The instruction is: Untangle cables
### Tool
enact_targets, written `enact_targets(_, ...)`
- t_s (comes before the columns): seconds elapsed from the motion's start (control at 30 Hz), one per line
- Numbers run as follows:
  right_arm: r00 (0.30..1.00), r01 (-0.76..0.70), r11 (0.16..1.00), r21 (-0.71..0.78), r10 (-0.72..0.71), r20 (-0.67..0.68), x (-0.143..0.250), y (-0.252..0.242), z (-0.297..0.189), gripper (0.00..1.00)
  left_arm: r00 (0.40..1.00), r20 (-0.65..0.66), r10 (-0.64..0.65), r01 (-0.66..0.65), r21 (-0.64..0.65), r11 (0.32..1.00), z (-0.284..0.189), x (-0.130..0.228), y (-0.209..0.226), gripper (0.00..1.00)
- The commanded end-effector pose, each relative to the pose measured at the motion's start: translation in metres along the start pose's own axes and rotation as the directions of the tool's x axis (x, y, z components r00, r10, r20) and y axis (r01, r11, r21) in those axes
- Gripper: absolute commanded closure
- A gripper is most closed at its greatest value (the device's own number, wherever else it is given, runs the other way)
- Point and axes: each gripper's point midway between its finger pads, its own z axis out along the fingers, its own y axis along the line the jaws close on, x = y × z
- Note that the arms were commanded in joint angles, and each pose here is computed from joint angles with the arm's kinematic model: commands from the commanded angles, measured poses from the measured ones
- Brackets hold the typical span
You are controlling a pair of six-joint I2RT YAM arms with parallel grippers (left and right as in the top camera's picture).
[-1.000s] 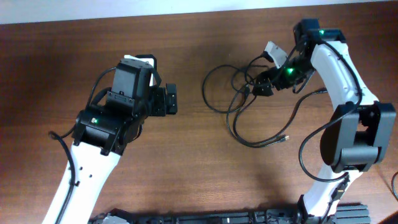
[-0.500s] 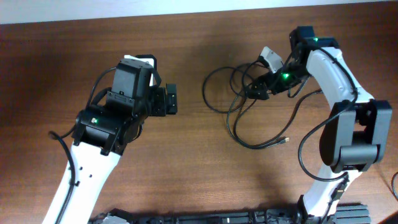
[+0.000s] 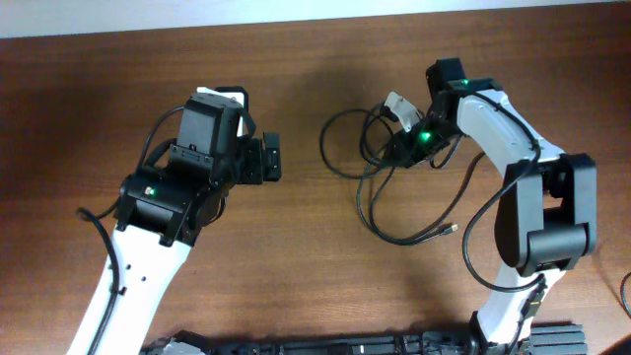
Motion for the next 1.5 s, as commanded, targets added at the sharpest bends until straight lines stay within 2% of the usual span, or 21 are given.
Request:
enact_targets(0.0, 1.0, -0.016, 1.0, -0.009, 0.016, 0.027, -0.018, 0.009, -0.027, 0.96, 1.0, 0.027, -0.016, 0.016, -0.006, 1.0, -0.008, -0.005, 0.003, 0.01)
enact_targets(0.27, 0.997, 0.019, 0.999, 0.039, -0.022, 0.077, -0.059, 0.05, -0.115, 0.96, 0.999, 0.027, -0.016, 0.016, -0.006, 1.0, -0.008, -0.006, 0.003, 0.01)
enact_targets(0.47, 0.947, 0.007, 0.984, 0.18, -0.064, 0.314, -0.112, 0.084, -0.209, 0.96, 0.999, 0.027, -0.016, 0.016, -0.006, 1.0, -0.008, -0.006, 0.003, 0.01)
enact_targets(0.57, 0.882, 0.014, 0.973, 0.229, -0.12, 0.455, -0.132, 0.11, -0.258, 0.96, 1.0, 0.027, -0.016, 0.016, -0.006, 1.0, -0.008, -0.005, 0.003, 0.01)
enact_targets(0.73, 0.728, 0.04, 0.955, 0.294, -0.229, 0.646, -0.145, 0.16, -0.334, 0.96, 1.0, 0.027, -0.016, 0.016, -0.006, 1.0, -0.008, -0.005, 0.003, 0.01)
enact_targets(1.0, 0.485, 0.11, 0.895, 0.432, -0.428, 0.763, -0.14, 0.22, -0.411, 0.96, 0.999, 0.027, -0.016, 0.016, -0.006, 1.0, -0.008, -0.006, 0.003, 0.01)
enact_targets(1.17, 0.403, -0.084, 0.865, 0.495, -0.425, 0.811, -0.139, 0.207, -0.451, 0.96, 1.0, 0.027, -0.016, 0.016, -0.006, 1.0, -0.008, -0.005, 0.003, 0.01)
enact_targets(1.3, 0.365, -0.253, 0.795, 0.552, -0.45, 0.815, -0.135, 0.187, -0.479, 0.96, 1.0, 0.027, -0.016, 0.016, -0.006, 1.0, -0.008, -0.005, 0.003, 0.01)
enact_targets(1.4, 0.35, -0.415, 0.706, 0.574, -0.459, 0.817, -0.126, 0.165, -0.5, 0.96, 0.999, 0.027, -0.016, 0.016, -0.006, 1.0, -0.008, -0.006, 0.003, 0.01)
enact_targets(1.47, 0.352, -0.537, 0.616, 0.576, -0.458, 0.817, -0.113, 0.147, -0.515, 0.96, 0.999, 0.027, -0.016, 0.016, -0.006, 1.0, -0.008, -0.006, 0.003, 0.01)
